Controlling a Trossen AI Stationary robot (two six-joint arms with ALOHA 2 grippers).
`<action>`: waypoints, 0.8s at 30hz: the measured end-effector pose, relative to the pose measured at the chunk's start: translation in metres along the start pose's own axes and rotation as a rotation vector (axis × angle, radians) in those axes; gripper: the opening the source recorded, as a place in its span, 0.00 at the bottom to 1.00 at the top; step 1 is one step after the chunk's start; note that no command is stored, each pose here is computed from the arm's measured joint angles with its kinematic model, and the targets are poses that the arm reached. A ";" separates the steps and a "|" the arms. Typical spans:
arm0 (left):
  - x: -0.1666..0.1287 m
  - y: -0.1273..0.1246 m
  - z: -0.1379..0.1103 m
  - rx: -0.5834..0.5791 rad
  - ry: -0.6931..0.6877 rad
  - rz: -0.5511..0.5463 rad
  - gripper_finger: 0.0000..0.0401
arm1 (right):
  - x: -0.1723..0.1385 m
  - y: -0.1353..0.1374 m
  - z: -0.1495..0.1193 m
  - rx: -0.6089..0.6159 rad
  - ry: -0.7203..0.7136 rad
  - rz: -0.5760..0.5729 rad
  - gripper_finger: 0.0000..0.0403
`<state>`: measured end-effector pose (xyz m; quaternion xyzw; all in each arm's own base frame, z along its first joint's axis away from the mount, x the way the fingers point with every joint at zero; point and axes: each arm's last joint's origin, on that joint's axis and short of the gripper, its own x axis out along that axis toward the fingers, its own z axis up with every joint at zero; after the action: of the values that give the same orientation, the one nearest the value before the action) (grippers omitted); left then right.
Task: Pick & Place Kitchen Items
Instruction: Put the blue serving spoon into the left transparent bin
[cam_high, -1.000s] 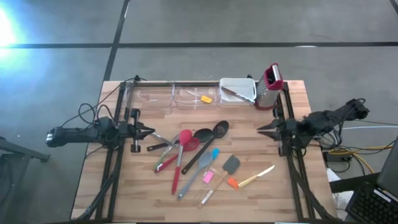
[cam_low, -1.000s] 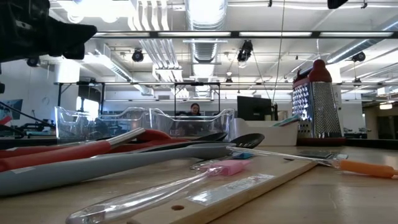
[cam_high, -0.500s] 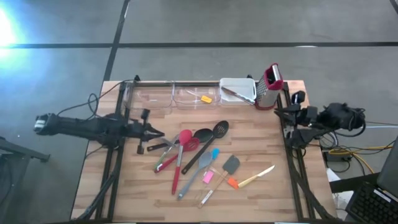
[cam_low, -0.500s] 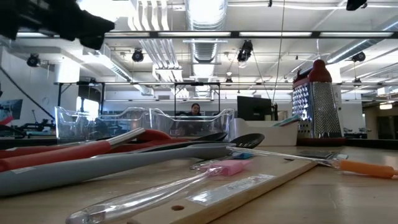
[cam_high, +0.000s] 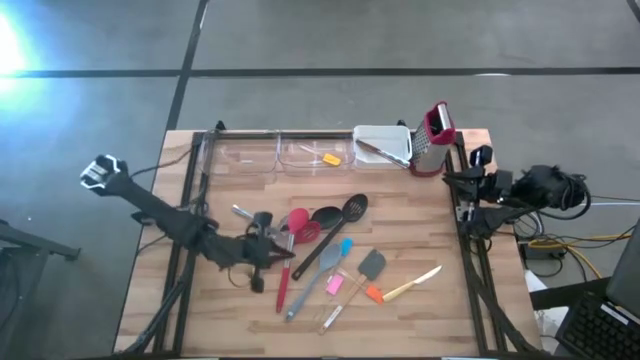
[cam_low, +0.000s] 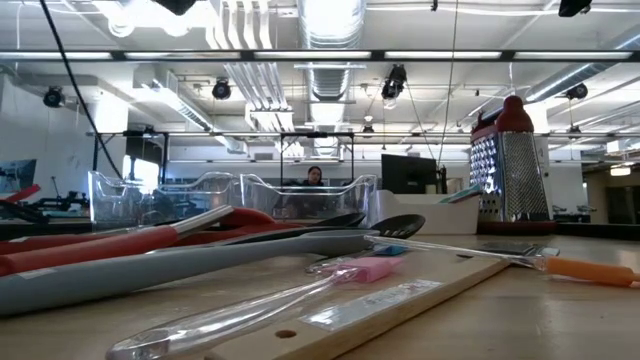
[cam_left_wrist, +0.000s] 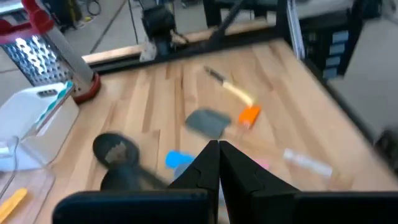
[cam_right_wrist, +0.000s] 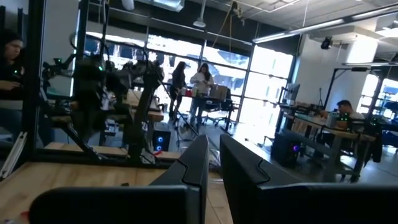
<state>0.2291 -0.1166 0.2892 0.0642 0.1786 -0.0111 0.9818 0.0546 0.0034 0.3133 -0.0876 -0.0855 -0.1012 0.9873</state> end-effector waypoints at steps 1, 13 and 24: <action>0.004 -0.005 0.006 -0.027 -0.006 -0.002 0.04 | 0.000 0.000 0.000 -0.001 0.001 0.000 0.08; 0.051 -0.039 0.006 -0.140 0.279 0.018 0.10 | 0.001 0.001 0.000 -0.003 0.006 0.002 0.08; 0.075 -0.052 -0.011 -0.284 0.390 -0.006 0.39 | 0.001 0.001 -0.001 -0.004 0.006 0.002 0.08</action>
<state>0.2932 -0.1662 0.2460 -0.0739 0.3647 0.0236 0.9279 0.0560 0.0039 0.3127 -0.0892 -0.0820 -0.1006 0.9875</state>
